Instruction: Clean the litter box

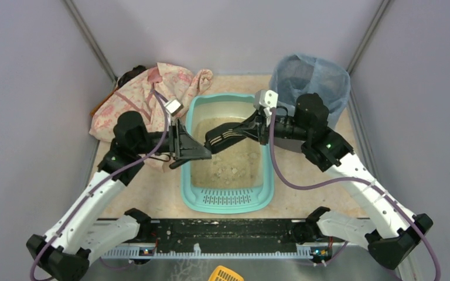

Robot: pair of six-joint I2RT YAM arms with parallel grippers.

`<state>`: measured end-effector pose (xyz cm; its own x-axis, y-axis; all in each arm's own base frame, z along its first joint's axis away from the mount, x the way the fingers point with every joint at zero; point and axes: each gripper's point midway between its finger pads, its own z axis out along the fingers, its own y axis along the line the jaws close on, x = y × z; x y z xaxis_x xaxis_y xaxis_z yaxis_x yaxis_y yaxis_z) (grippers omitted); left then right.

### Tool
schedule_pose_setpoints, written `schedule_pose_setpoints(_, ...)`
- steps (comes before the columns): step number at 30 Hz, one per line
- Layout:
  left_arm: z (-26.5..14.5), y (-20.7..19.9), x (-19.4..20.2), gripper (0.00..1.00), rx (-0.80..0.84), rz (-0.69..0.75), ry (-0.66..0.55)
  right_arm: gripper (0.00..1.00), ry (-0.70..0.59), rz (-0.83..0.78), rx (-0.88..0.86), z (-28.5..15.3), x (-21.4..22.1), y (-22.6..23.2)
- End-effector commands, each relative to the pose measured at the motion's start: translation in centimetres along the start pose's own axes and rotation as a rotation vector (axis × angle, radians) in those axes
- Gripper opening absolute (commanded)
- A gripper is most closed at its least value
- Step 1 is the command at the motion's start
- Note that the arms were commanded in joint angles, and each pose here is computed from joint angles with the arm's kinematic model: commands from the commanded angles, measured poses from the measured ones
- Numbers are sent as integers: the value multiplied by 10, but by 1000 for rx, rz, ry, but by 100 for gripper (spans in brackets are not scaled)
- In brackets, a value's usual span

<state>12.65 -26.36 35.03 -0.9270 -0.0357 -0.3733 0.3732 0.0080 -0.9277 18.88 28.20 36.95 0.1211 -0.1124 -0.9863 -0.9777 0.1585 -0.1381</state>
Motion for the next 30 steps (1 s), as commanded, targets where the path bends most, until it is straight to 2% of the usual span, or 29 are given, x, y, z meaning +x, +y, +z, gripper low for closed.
schedule_pose_setpoints(1,-27,31,-23,89,-379,242,-175,0,-67,49,90,-2,-15,-12)
schedule_pose_setpoints(3,-40,27,-30,98,-431,326,-257,0,-58,128,137,1,-11,-24)
schedule_pose_setpoints(4,-48,27,-34,99,-457,366,-307,0,-54,171,161,1,-10,-30)
schedule_pose_setpoints(8,-85,39,-41,99,-551,495,-538,0,-60,300,159,11,-9,-38)
schedule_pose_setpoints(12,-126,51,-40,93,-641,562,-750,0,-105,418,217,13,-24,-52)
schedule_pose_setpoints(17,-153,35,-41,94,-602,641,-938,0,-122,530,218,19,-35,-57)
schedule_pose_setpoints(20,-152,30,-42,99,-554,685,-964,0,-172,591,137,25,-44,-48)
schedule_pose_setpoints(23,-143,24,-48,99,-503,719,-961,0,-242,643,101,26,-49,-42)
schedule_pose_setpoints(27,-128,-7,-51,99,-340,775,-962,0,-234,669,176,25,-35,-51)
schedule_pose_setpoints(28,-121,-26,-52,99,-250,807,-960,0,-228,690,158,28,-31,-49)
schedule_pose_setpoints(30,-112,-38,-49,99,-183,828,-927,0,-235,694,150,28,-30,-47)
